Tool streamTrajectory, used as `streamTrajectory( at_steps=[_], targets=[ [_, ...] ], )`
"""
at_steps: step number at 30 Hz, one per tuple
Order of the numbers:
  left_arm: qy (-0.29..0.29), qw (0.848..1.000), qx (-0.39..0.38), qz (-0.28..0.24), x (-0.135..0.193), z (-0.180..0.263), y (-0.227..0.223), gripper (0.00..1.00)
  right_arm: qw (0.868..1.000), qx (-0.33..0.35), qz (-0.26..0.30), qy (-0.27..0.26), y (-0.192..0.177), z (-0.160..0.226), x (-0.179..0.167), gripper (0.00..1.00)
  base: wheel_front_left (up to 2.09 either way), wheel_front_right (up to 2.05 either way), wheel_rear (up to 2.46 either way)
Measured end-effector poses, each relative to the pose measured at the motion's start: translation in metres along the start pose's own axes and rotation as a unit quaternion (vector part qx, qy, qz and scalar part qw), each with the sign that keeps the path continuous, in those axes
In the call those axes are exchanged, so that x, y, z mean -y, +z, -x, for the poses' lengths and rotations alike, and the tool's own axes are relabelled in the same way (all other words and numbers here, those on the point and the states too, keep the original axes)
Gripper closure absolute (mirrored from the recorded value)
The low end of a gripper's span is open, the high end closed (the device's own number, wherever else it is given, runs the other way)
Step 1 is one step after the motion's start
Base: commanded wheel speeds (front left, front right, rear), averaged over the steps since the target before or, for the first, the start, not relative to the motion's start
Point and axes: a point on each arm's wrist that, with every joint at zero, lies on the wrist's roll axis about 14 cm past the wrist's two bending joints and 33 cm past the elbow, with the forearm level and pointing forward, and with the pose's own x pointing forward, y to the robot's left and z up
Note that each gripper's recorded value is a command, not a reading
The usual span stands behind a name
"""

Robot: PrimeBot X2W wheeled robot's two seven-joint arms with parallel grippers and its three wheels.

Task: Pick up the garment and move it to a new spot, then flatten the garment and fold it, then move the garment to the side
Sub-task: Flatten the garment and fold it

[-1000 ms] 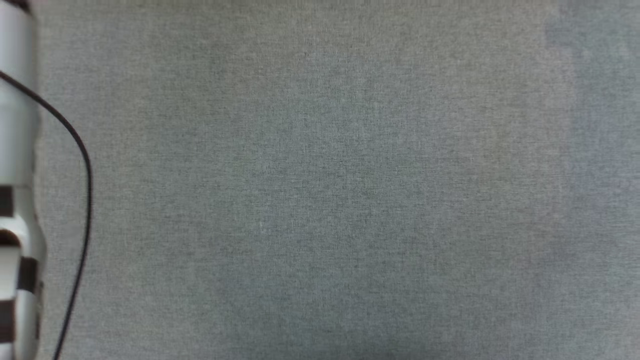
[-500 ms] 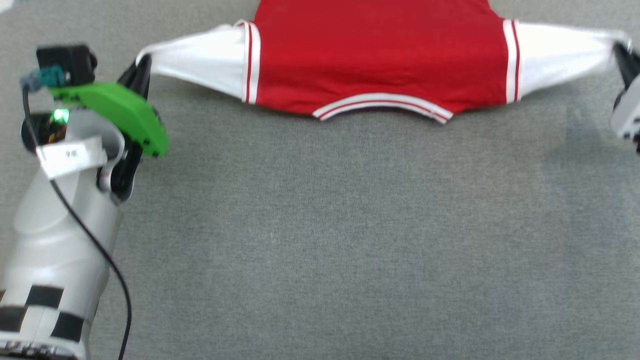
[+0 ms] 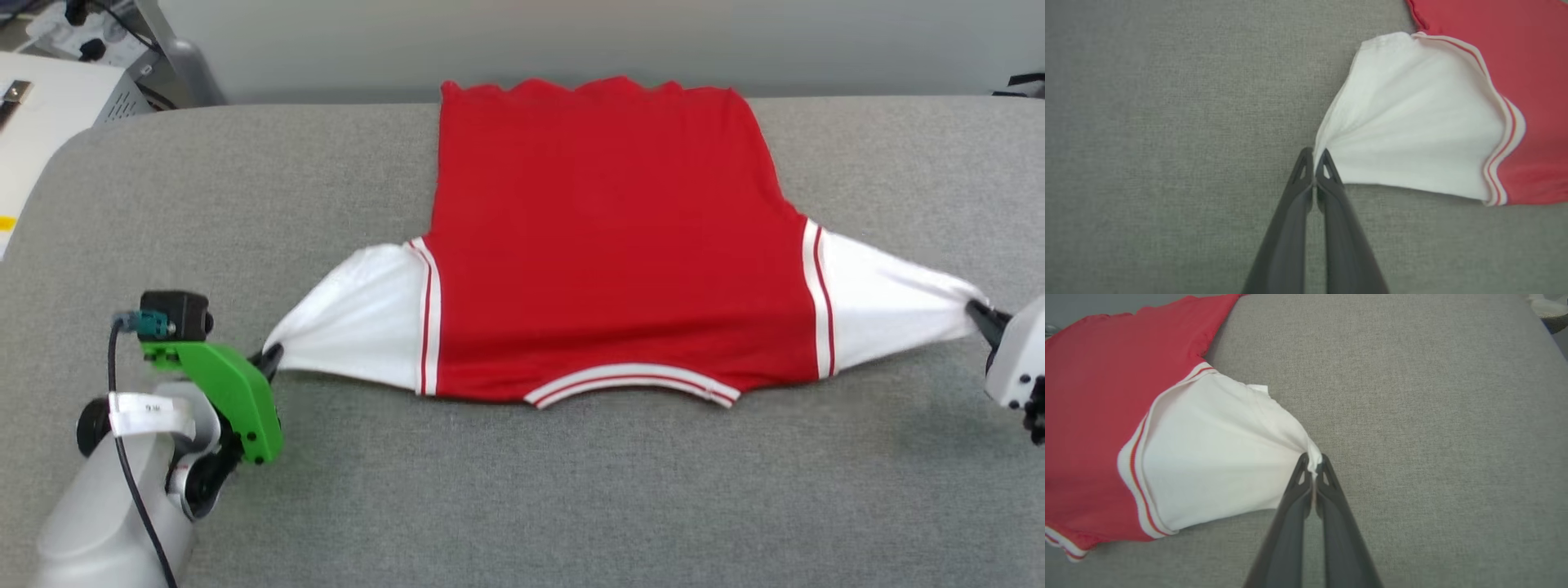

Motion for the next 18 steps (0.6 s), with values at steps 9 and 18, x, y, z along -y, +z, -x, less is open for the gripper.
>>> streamTrajectory(
  at_steps=[9, 18],
  targets=[
    [-0.017, 0.997, -0.079, 0.008, 0.011, 0.049, -0.056, 1.00, 0.998, -0.061, -0.031, -0.001, -0.051, 0.049, 0.017, 1.00, 0.00, 0.00, 0.00],
    [-0.034, 0.991, -0.126, 0.020, 0.024, 0.090, -0.085, 1.00, 0.989, -0.141, -0.051, 0.009, -0.103, 0.087, 0.021, 1.00, 0.00, 0.00, 0.00]
  ],
)
